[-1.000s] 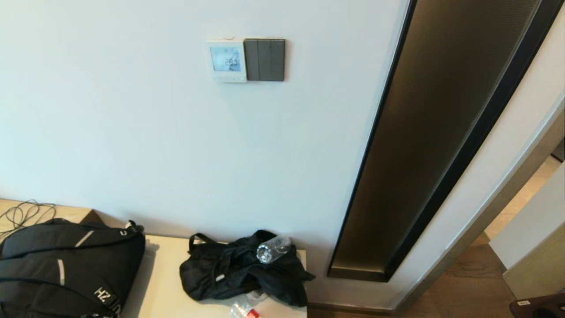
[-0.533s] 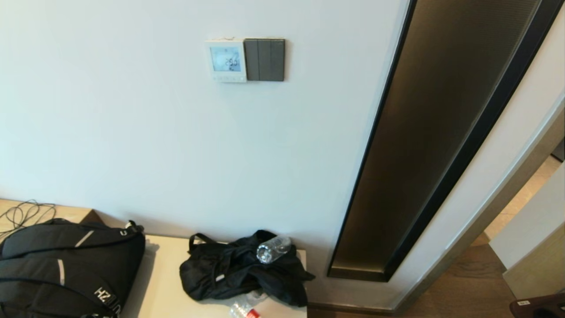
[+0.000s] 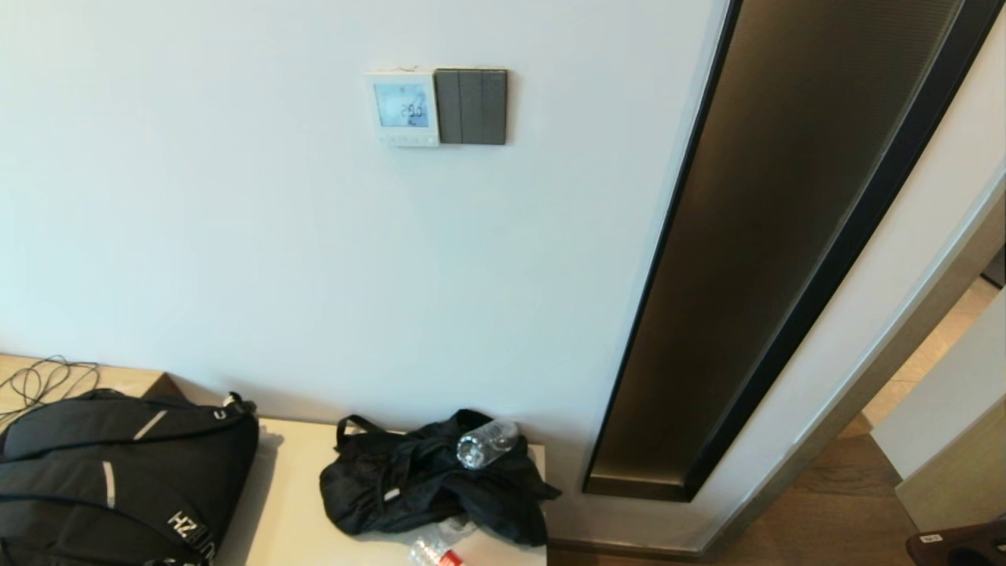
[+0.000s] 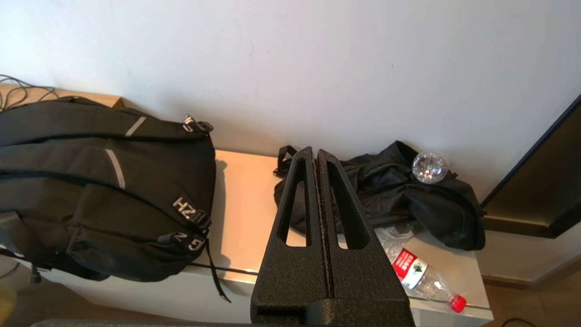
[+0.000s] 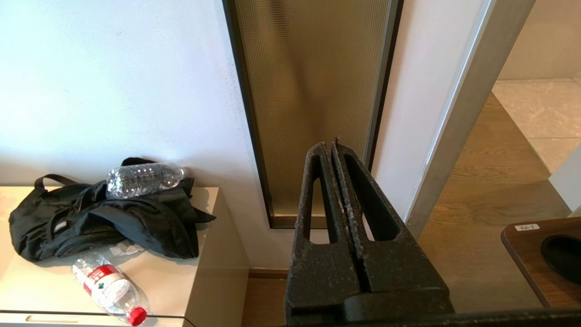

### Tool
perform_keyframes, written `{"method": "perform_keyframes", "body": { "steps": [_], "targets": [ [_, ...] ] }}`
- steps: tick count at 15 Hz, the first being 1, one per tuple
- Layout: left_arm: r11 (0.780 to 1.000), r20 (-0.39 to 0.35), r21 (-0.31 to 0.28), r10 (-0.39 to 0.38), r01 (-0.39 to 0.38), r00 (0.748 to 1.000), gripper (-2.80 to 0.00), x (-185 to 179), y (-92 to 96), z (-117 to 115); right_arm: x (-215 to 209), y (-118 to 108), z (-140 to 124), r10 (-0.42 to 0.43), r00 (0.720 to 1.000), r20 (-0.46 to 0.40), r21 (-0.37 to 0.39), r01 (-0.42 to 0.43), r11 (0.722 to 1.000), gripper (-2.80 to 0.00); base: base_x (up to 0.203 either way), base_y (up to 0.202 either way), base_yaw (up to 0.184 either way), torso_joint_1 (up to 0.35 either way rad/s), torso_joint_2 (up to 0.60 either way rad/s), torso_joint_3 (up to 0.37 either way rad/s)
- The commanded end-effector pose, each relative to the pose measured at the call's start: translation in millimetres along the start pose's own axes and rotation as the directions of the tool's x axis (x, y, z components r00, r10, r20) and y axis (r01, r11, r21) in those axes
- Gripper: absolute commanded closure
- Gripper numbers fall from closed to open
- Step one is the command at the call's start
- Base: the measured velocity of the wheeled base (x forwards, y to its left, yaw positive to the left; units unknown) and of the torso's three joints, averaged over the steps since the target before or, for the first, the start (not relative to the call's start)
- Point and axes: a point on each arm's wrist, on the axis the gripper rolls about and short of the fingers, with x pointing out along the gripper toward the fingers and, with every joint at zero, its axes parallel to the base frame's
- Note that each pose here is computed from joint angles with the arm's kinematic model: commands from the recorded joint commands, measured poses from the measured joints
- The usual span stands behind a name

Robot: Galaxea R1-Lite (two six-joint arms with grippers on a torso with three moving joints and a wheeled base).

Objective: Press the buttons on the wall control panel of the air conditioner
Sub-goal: Turn off the central air conditioner

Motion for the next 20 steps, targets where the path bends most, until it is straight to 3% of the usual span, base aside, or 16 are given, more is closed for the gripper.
{"method": "perform_keyframes", "body": {
  "steps": [1, 5, 7, 9, 12, 15, 17, 20],
  "targets": [
    [1.0, 0.0, 0.0, 0.001, -0.001, 1.0, 0.0, 0.0, 0.0, 0.0, 0.0, 0.0, 0.0, 0.001, 1.0, 0.001, 0.0, -0.001, 1.0, 0.0, 0.0, 0.0, 0.0, 0.0, 0.0, 0.0],
    [1.0, 0.001, 0.003, 0.001, -0.001, 1.0, 0.0, 0.0, 0.0, 0.1, 0.1, 0.0, -0.3, 0.0, 1.0, -0.001, 0.0, 0.0, 1.0, 0.0, 0.0, 0.0, 0.0, 0.0, 0.0, 0.0],
    [1.0, 0.053, 0.0, 0.001, -0.001, 0.999, 0.0, -4.1, -0.3, 13.4, 0.1, 0.0, -0.3, 0.001, 1.0, -0.001, 0.0, -0.001, 1.0, 0.0, 0.0, 0.0, 0.0, 0.0, 0.0, 0.0],
    [1.0, 0.101, -0.014, -0.004, 0.006, 0.995, 0.0, -9.2, -1.2, 51.9, 0.1, 0.0, -0.4, 0.001, 1.0, -0.001, 0.0, -0.001, 1.0, 0.0, 0.0, 0.0, 0.0, 0.0, 0.0, 0.0],
    [0.999, 0.067, -0.023, -0.031, 0.033, 0.997, 0.0, 18.0, -3.2, 132.9, 0.1, 0.0, -0.1, 0.0, 1.0, -0.001, 0.0, 0.0, 1.0, 0.0, 0.0, 0.0, 0.0, 0.0, 0.0, 0.0],
    [0.997, 0.089, -0.025, -0.067, 0.07, 0.994, 0.0, 85.5, -8.9, 229.1, 0.1, 0.0, -0.4, 0.001, 1.0, -0.001, 0.0, -0.001, 1.0, 0.0, 0.0, 0.0, 0.0, 0.0, 0.0, 0.0],
    [0.994, 0.106, -0.029, -0.105, 0.109, 0.989, 0.0, 139.1, -15.0, 273.1, 0.0, 0.0, -0.1, 0.001, 1.0, 0.0, 0.0, -0.001, 1.0, 0.0, 0.0, 0.0, 0.0, 0.0, 0.0, 0.0],
    [0.981, 0.078, -0.06, -0.179, 0.184, 0.981, 0.0, 226.0, -41.1, 298.2, 0.2, 0.0, -0.2, 0.001, 1.0, -0.002, 0.0, -0.001, 1.0, 0.0, 0.0, 0.0, 0.0, 0.0, 0.0, 0.0]
  ]
}}
